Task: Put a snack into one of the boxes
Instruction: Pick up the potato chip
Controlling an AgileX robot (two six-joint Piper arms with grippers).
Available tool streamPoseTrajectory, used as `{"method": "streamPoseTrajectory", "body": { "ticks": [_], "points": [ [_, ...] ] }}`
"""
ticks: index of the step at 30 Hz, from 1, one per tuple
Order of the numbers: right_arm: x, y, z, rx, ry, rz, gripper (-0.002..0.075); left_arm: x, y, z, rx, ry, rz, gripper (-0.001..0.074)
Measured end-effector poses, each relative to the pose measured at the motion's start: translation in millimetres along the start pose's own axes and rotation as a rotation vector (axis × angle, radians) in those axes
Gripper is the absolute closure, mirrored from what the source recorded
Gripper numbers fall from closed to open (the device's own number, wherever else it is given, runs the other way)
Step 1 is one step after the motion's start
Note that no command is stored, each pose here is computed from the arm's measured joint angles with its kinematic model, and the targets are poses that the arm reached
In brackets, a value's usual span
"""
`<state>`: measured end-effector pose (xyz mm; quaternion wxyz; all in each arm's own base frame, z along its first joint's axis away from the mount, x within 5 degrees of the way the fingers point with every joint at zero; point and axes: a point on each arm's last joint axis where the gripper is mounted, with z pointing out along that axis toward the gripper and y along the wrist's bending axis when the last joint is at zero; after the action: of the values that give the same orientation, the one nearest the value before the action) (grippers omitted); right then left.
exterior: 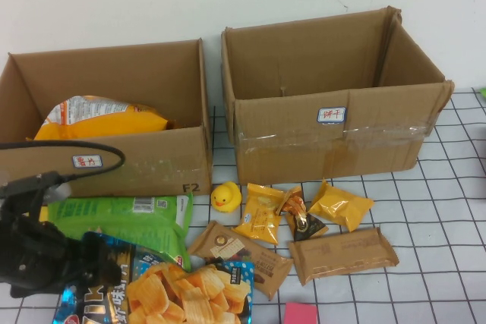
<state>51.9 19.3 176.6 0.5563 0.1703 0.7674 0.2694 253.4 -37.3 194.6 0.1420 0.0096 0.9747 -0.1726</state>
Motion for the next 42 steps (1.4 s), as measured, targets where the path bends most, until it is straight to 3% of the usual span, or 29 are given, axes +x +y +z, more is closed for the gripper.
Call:
{"method": "streamPoseTrajectory", "body": {
  "ticks": [10,13,19,21,31,42],
  "points": [
    [0,0,0,-0.001,0.000,-0.001,0.0727,-1,3,21,0.050,0.056,0.013,0.0148],
    [0,0,0,-0.001,0.000,-0.001,0.0727,-1,1,22,0.071,0.058,0.020,0.0268],
    [0,0,0,0.000,0.002,-0.001,0.0727,-1,-1,23,0.102,0.058,0.014,0.0640],
    [0,0,0,0.000,0.002,-0.001,0.0727,-1,-2,23,0.110,0.061,0.020,0.0695],
    [0,0,0,0.000,0.004,-0.003,0.0727,0,-14,19,0.239,0.066,0.051,0.0735],
    [1,0,0,-0.001,0.010,-0.001,0.0727,-18,-35,-20,0.320,-0.045,0.160,0.0735]
  ]
}}
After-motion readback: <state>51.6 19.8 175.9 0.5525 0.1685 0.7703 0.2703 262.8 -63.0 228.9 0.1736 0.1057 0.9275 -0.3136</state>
